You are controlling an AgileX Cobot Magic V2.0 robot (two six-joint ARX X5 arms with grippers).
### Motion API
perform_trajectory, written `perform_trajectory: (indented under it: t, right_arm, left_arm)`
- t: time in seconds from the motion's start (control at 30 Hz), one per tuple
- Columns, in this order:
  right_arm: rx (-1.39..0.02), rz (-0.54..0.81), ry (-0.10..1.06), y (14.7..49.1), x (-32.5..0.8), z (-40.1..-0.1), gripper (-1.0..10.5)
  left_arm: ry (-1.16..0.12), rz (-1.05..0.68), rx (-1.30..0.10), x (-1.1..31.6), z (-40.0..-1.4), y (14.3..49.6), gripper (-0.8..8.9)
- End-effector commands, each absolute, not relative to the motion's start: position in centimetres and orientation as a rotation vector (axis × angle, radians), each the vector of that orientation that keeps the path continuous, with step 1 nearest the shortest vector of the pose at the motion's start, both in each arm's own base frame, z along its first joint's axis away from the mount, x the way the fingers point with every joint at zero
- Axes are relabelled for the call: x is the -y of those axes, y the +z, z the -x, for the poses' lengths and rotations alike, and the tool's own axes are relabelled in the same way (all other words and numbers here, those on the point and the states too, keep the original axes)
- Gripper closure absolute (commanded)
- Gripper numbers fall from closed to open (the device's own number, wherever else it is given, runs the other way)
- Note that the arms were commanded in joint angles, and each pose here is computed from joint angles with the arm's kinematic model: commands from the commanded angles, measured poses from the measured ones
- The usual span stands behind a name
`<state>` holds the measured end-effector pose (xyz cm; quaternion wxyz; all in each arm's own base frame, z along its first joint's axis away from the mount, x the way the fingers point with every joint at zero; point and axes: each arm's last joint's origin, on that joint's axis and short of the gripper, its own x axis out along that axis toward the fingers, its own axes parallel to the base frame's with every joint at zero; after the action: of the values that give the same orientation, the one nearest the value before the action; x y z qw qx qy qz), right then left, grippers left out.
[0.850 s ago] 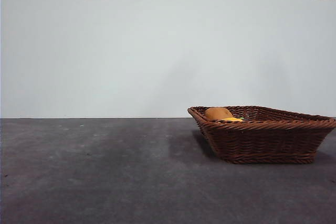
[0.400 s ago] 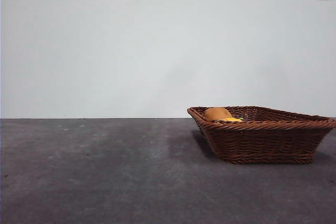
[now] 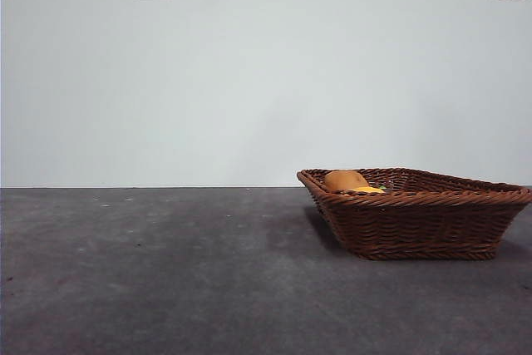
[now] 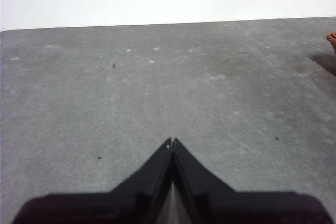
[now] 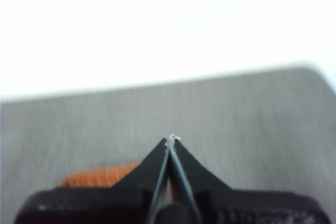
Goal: Help me put the vegetables on the table into the basket
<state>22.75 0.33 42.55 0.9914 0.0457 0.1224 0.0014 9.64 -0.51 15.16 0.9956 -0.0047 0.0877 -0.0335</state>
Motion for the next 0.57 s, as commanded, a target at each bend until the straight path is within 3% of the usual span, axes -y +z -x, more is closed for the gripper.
perform_trajectory:
  t: [0.03,0.27,0.37,0.57]
  right_arm:
    - [-0.153,-0.102,0.005,39.6,-0.3,-20.4,9.5]
    - [0.081,-0.065,-0.017,30.9,-0.1,-11.9,9.5]
    - [0.187,-0.056,-0.113,26.7,0.3,-10.0,9.5]
    - [0.227,-0.062,-0.123,20.2,0.3,-9.2,9.5]
  left_arm:
    - [-0.068,0.014,-0.181,0.5,-9.7,14.8,8.17]
    - [-0.068,0.014,-0.182,0.5,-9.7,14.8,8.17]
    - [-0.068,0.014,-0.181,0.5,-9.7,14.8,8.17]
    - [-0.069,0.014,-0.182,0.5,-9.7,14.8,8.17]
